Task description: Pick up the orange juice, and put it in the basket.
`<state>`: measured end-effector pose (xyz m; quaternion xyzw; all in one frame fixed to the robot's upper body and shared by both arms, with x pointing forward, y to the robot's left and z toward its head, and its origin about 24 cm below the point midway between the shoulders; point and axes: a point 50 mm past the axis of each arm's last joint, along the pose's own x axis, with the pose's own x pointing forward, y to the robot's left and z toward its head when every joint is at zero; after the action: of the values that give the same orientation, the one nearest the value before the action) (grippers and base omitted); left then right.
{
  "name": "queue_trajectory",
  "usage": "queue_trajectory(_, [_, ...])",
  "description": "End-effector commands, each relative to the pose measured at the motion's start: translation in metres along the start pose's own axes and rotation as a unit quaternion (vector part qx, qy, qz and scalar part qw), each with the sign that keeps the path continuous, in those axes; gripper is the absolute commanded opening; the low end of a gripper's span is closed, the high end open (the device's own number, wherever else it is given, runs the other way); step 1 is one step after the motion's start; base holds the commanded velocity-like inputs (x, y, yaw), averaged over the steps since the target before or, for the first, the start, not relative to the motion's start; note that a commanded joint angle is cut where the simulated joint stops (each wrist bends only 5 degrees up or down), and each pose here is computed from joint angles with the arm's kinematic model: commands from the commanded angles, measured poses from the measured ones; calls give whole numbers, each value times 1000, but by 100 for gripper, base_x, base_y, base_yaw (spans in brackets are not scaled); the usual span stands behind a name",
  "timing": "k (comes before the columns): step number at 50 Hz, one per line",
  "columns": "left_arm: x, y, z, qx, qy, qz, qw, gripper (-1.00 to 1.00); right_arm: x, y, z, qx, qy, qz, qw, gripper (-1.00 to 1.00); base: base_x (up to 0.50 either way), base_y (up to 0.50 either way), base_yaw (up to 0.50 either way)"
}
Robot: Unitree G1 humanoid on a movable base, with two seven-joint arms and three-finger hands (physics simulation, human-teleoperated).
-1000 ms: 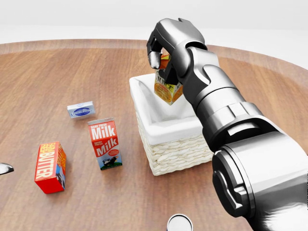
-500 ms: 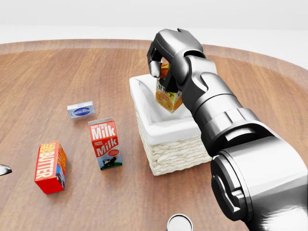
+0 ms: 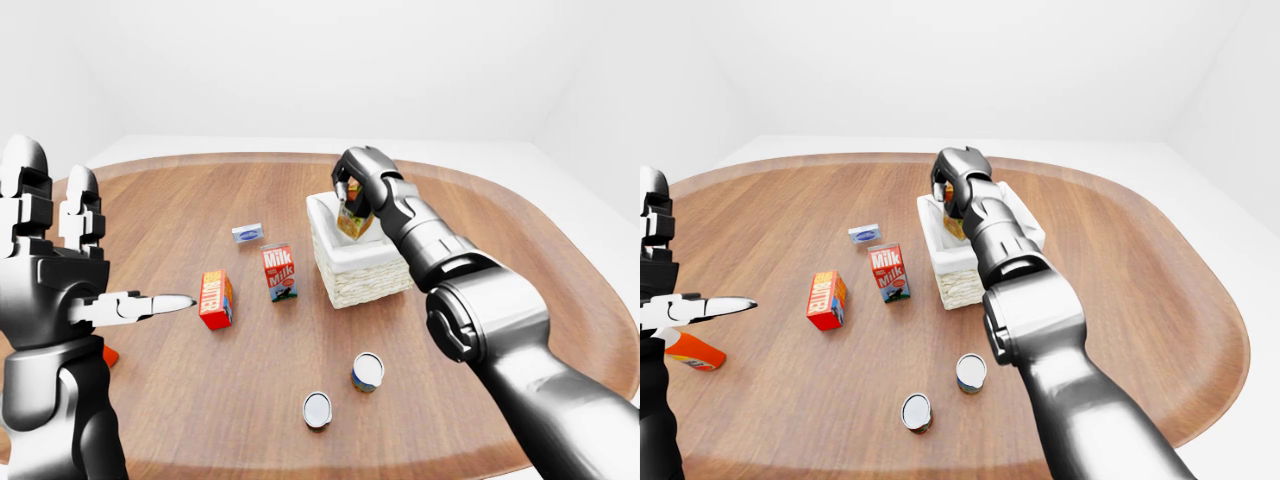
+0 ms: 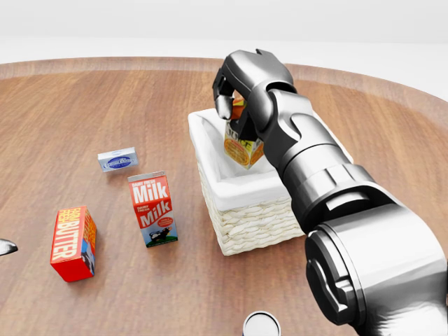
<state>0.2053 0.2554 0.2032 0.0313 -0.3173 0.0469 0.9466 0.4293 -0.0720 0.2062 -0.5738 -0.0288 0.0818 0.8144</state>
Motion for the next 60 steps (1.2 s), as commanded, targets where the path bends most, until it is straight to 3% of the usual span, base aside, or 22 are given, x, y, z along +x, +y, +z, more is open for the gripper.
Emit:
queue_trajectory(1, [1, 0, -1, 0, 2, 0, 1000, 100, 0, -3, 2, 13, -2, -14, 1000, -100, 0, 0, 0])
queue_trajectory(60, [0, -1, 0, 0, 0, -1, 1000, 100, -2, 23, -3, 25, -9, -7, 1000, -100, 0, 0, 0])
